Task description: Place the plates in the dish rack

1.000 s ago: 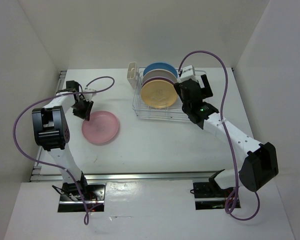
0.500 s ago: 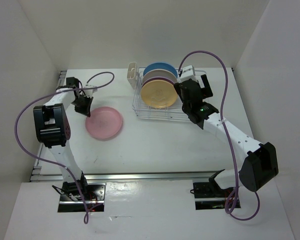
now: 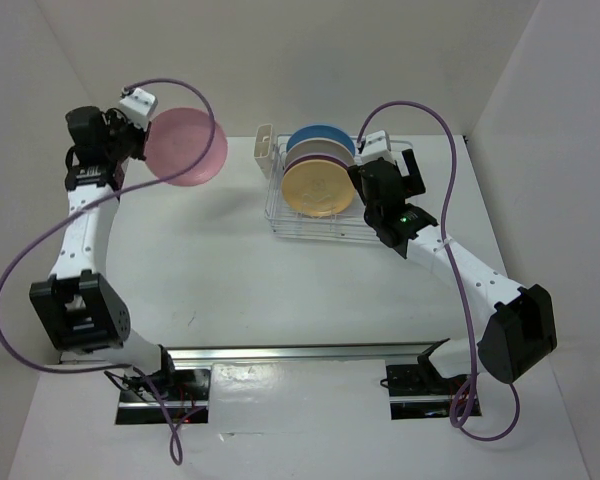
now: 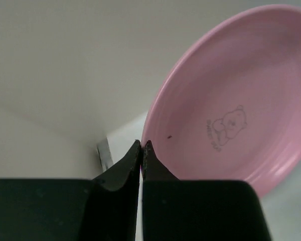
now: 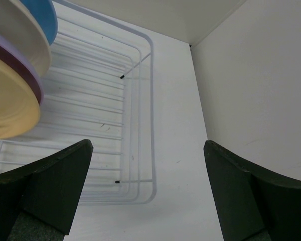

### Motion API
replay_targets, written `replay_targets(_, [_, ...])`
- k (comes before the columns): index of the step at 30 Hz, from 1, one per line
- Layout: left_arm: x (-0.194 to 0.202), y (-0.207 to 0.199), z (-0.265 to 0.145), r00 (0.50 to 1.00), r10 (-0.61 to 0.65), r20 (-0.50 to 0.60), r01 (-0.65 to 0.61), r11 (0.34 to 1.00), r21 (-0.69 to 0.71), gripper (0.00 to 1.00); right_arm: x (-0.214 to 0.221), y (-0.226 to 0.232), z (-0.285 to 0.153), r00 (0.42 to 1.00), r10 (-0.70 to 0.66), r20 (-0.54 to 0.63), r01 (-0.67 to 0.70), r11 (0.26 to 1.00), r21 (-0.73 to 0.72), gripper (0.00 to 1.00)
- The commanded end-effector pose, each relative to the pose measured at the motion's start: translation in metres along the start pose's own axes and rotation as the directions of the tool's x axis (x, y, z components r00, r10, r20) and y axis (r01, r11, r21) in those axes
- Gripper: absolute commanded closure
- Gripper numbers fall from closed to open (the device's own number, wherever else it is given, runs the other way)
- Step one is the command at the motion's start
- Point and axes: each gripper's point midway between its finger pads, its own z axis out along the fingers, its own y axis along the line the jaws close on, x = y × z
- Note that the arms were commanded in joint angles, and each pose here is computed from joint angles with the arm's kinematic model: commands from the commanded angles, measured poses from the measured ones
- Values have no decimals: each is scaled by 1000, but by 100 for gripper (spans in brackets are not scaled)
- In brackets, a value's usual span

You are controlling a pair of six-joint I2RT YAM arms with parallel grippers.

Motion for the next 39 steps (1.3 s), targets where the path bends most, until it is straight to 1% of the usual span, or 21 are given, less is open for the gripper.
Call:
replay_targets(1, [-120,-34,-44,769,306,562,-372,928,4,100,-11,-7,-1,998,56,30,-56,998,15,0])
replay_targets(2, [-111,-53,-42,745,296,598,-382,924,17,100,-11,-7,-1,998,56,30,-56,998,15,0])
replay_targets(3, [-124,-68,-45,702,285,653,-390,921,18,100,-11,-7,-1,998,56,30,-56,998,15,0])
replay_targets(5, [-144,-93,-57,559,384,735,-503,862,-68,100,-8,-9,-1,999,49,21,-50,998,23,0])
replay_targets(6, [-151,-102,-56,519,425,742,-521,845,-120,100,-11,-8,0,998,52,23,-52,998,24,0])
replay_targets(7, [-170,-113,-55,483,500,719,-496,833,-246,100,-10,-7,0,998,57,17,-58,998,22,0])
replay_targets(8, [-179,-118,-59,451,530,718,-483,822,-303,100,-11,-8,-1,998,55,15,-56,998,22,0])
replay_targets(9, [-184,-121,-54,441,536,719,-467,822,-326,100,-11,-8,-1,998,64,15,-65,998,22,0])
replay_targets(10, [-191,-125,-53,456,529,716,-423,836,-348,100,-11,-7,1,998,57,8,-57,998,20,0])
replay_targets(12, [-199,-130,-51,436,557,706,-403,823,-401,100,-9,-4,0,998,69,0,-69,998,8,0])
replay_targets(14, [-204,-135,-45,480,558,677,-346,829,-438,100,-6,-4,0,998,60,-9,-60,998,7,0])
replay_targets(16, [-209,-150,-37,496,546,675,-318,838,-444,100,-6,-4,0,998,60,-9,-60,998,7,0])
replay_targets(17, [-206,-147,-34,537,521,663,-270,851,-450,100,-4,-3,0,998,54,-15,-54,999,5,0])
replay_targets(18, [-208,-149,-37,539,514,667,-254,854,-454,100,-7,-7,-1,998,60,-11,-60,998,18,0])
replay_targets(19, [-205,-158,-31,570,500,652,-239,860,-451,100,-8,-7,-1,998,60,-11,-60,998,19,0])
replay_targets(22, [-202,-177,-29,588,471,657,-214,875,-435,100,-7,-9,-1,998,60,-14,-60,998,29,0])
replay_targets(23, [-198,-180,-25,613,440,656,-185,887,-422,100,-7,-9,-1,998,60,-14,-60,998,29,0])
replay_targets(25, [-191,-200,-21,627,422,655,-195,899,-392,100,-3,-7,-1,998,54,-20,-53,998,28,0])
replay_targets(28, [-192,-213,-25,624,416,662,-197,903,-381,100,0,-6,0,999,47,-26,-47,999,26,0])
replay_targets(31, [-187,-217,-24,641,396,658,-185,911,-368,100,1,-7,-1,998,47,-28,-46,998,35,0])
replay_targets(39, [-190,-231,-29,621,393,679,-211,917,-338,100,4,-2,2,999,41,-33,-40,999,24,0])
